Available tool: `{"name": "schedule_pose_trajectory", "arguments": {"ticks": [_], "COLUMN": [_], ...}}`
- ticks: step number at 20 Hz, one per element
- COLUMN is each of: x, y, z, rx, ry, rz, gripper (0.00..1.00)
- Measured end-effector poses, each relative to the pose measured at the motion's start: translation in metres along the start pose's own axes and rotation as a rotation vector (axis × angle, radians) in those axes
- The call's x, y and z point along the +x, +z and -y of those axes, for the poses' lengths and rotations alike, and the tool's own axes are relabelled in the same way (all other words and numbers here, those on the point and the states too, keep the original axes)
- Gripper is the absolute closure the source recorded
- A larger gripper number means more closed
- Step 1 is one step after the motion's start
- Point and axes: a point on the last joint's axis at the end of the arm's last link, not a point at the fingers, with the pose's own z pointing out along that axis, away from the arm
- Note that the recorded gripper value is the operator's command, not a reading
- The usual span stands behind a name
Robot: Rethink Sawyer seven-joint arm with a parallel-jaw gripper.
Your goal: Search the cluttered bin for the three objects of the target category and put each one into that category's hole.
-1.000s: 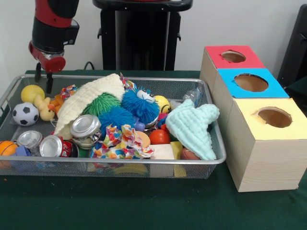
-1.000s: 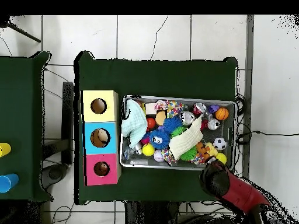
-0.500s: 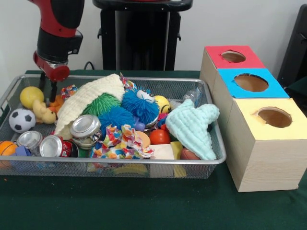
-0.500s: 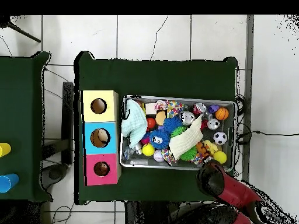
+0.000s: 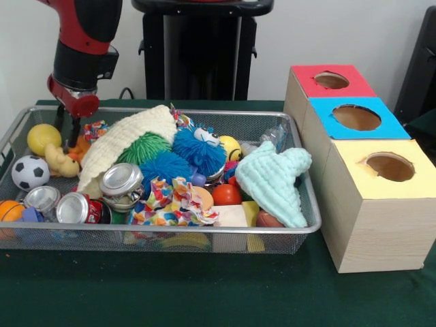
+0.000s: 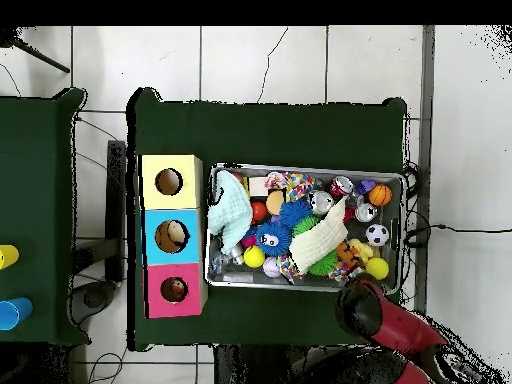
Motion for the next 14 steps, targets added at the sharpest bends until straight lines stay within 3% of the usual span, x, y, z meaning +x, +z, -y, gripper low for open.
{"name": "schedule_pose_trajectory", "arguments": {"ticks": [9, 14], "x": [-0.017, -0.033], "y": [-0.019, -0.028], "z": [-0.003, -0.007], "rx": [0.001, -0.013], "ry": [0.016, 0.026], "rz": [-0.016, 0.006], "gripper": [0.00, 0.00]}}
